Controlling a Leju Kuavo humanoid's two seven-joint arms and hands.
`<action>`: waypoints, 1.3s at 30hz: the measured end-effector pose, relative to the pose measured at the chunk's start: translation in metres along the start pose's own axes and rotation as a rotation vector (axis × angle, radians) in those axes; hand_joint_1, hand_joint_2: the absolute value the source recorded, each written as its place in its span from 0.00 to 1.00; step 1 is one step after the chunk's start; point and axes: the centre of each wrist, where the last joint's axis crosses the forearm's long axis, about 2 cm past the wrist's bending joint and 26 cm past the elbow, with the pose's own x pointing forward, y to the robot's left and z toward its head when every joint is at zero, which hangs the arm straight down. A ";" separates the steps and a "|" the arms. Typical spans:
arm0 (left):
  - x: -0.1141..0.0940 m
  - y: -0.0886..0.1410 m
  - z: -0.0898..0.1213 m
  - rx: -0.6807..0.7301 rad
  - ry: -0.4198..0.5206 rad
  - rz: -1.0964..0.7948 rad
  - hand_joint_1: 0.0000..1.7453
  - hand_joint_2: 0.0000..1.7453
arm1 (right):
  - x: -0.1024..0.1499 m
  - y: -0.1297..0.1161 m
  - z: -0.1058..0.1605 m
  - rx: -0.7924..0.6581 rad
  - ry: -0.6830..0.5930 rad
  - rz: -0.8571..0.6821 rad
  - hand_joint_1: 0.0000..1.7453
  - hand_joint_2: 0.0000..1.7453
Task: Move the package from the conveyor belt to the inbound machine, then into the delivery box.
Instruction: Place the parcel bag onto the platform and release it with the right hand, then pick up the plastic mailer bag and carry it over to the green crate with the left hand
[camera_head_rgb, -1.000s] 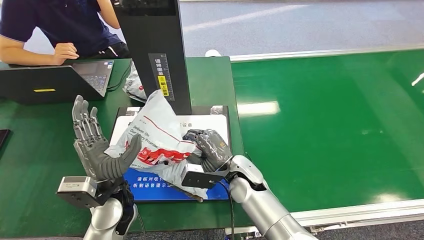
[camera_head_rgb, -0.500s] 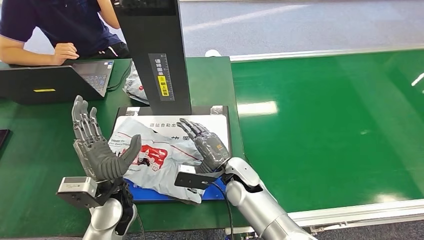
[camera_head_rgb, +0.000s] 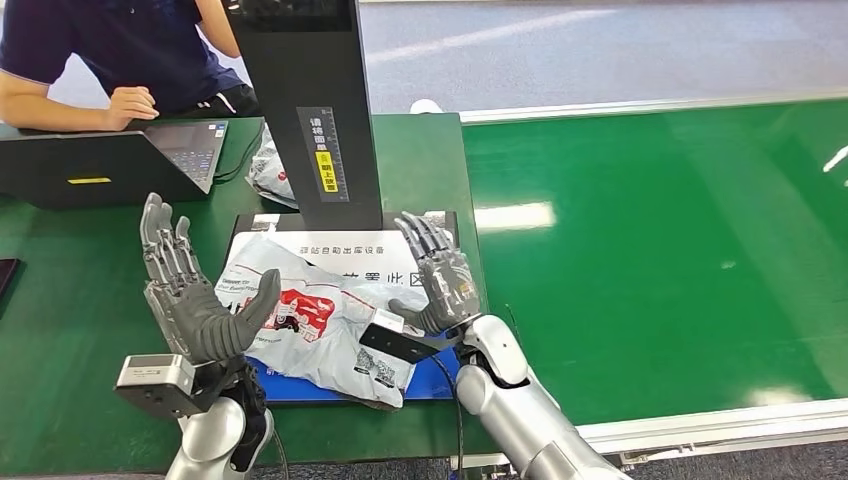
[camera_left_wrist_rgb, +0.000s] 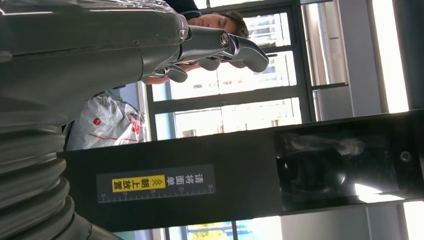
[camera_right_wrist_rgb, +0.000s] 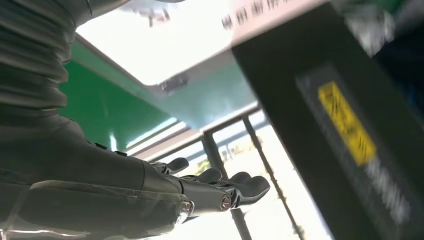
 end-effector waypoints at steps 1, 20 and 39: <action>0.000 0.000 0.000 0.001 -0.003 -0.009 0.00 1.00 | -0.001 -0.004 0.000 -0.050 0.006 -0.024 0.00 1.00; -0.010 0.016 0.014 -0.469 0.036 -0.233 0.00 1.00 | -0.026 -0.076 0.073 -0.603 0.192 -0.267 0.00 1.00; -0.045 0.036 0.018 -0.878 0.415 -0.563 0.00 1.00 | -0.035 -0.083 0.110 -0.601 0.290 -0.202 0.00 1.00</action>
